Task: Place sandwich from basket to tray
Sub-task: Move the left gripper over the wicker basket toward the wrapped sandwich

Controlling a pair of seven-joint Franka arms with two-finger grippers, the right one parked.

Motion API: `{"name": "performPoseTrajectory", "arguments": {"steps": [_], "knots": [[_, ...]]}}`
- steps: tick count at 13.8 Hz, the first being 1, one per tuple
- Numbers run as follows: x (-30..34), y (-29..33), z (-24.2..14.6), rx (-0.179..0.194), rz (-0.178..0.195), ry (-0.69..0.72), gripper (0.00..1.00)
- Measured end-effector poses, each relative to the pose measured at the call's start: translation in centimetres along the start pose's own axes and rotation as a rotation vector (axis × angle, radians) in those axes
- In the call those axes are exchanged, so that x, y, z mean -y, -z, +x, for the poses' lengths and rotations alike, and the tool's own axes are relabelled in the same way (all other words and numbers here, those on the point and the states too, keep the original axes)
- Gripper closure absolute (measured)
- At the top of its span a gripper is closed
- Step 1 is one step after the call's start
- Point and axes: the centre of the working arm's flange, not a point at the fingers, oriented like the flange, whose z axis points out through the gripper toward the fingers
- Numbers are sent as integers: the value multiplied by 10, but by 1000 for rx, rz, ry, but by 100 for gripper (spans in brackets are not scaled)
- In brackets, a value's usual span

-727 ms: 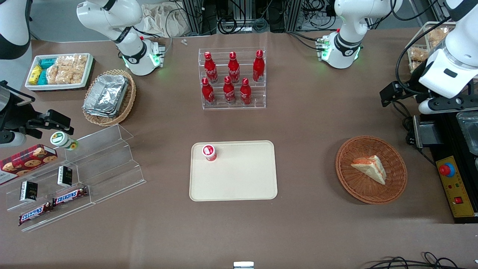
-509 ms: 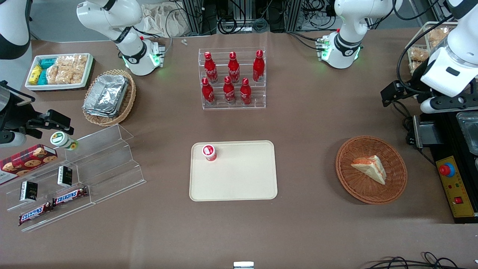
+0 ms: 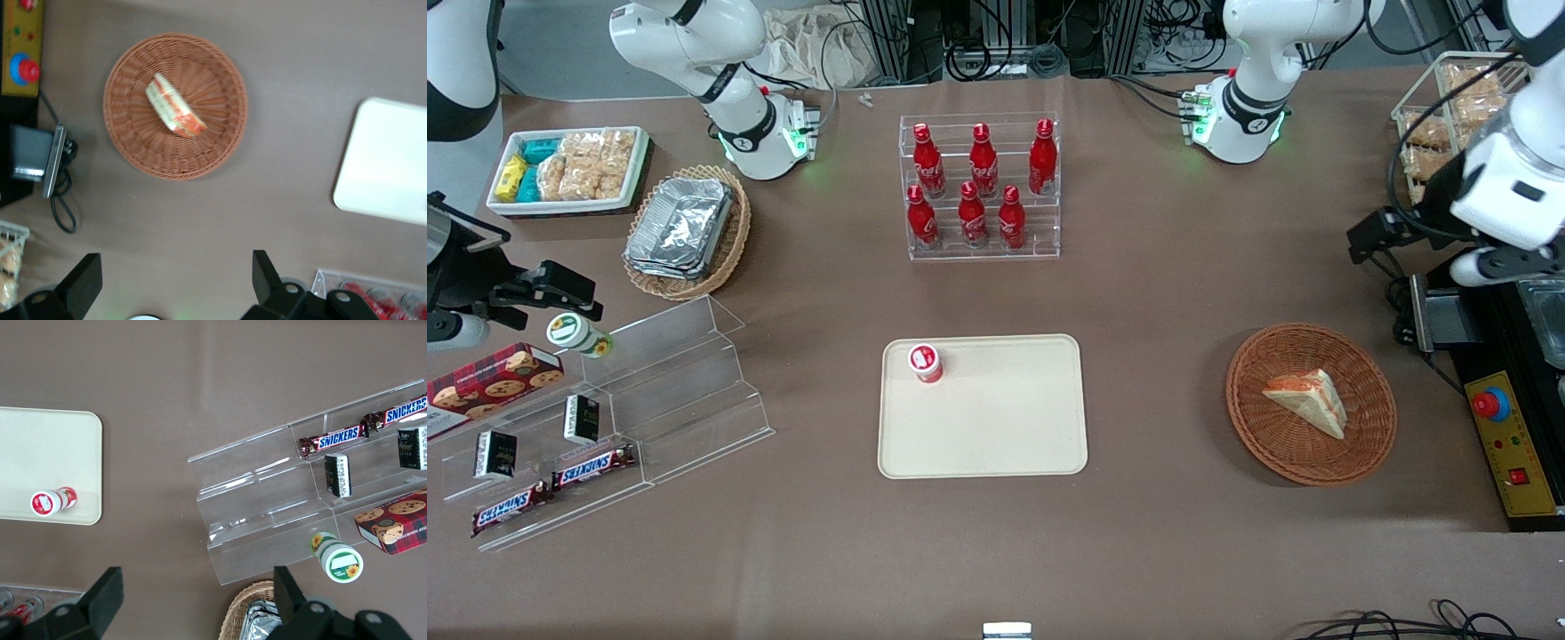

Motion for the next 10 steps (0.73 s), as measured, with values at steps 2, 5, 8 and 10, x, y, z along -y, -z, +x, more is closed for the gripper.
{"name": "performPoseTrajectory", "arguments": {"steps": [2, 5, 8, 10], "knots": [[3, -22, 16, 31, 8, 156, 0], [10, -63, 51, 35, 0, 363, 0], [19, -127, 88, 73, 11, 578, 0], [17, -185, 107, 107, 25, 638, 0]]}}
